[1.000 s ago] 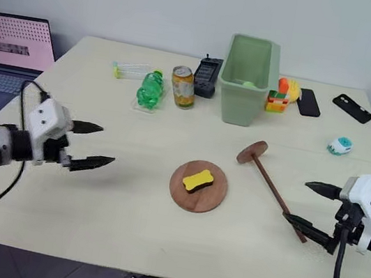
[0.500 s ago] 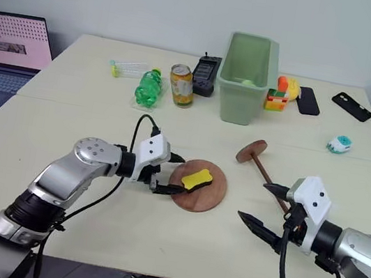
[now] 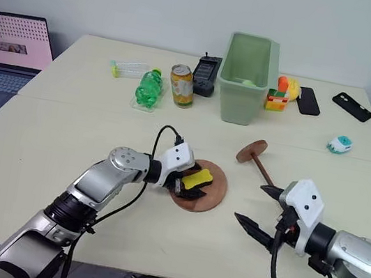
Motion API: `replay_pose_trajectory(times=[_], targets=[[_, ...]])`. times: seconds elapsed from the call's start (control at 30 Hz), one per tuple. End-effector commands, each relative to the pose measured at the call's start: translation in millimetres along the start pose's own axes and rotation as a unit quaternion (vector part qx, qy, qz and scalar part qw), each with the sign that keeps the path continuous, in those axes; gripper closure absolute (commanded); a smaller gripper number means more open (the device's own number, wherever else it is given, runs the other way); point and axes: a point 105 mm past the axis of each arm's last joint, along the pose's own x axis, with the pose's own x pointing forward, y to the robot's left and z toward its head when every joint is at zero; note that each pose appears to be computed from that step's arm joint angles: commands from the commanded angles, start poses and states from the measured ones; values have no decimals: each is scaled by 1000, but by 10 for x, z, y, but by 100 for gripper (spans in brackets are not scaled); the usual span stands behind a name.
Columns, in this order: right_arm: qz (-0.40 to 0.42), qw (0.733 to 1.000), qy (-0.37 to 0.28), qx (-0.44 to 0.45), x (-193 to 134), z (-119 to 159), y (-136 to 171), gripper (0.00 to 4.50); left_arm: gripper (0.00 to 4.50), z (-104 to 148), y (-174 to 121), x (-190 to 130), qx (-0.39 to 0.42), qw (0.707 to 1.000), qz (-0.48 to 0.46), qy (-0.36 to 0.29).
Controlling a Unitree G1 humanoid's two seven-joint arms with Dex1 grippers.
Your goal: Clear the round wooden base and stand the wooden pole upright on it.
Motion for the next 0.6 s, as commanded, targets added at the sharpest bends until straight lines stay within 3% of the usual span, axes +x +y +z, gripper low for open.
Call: replay_pose_trajectory(times=[0.03,0.2,0.27,0.3,0.47,0.53,0.6], targets=[[10,1000,-18,-20,-6,101,50,0,134,69,-27,14,17,1000,0,-9],[17,1000,-15,-20,0,85,59,0,233,44,-57,-15,16,1000,-13,-8],[25,999,-19,-26,7,97,71,0,250,112,-12,-59,12,1000,-5,-25],[35,999,-22,-30,10,108,85,0,284,165,39,-104,8,999,5,-39],[97,993,-28,-59,75,158,125,0,308,215,548,-582,-22,987,136,-79],[117,990,-38,-70,139,213,126,0,309,105,769,-839,-51,973,208,-84],[143,985,-56,-79,251,308,133,0,310,-139,1051,-1223,-108,940,311,-88]])
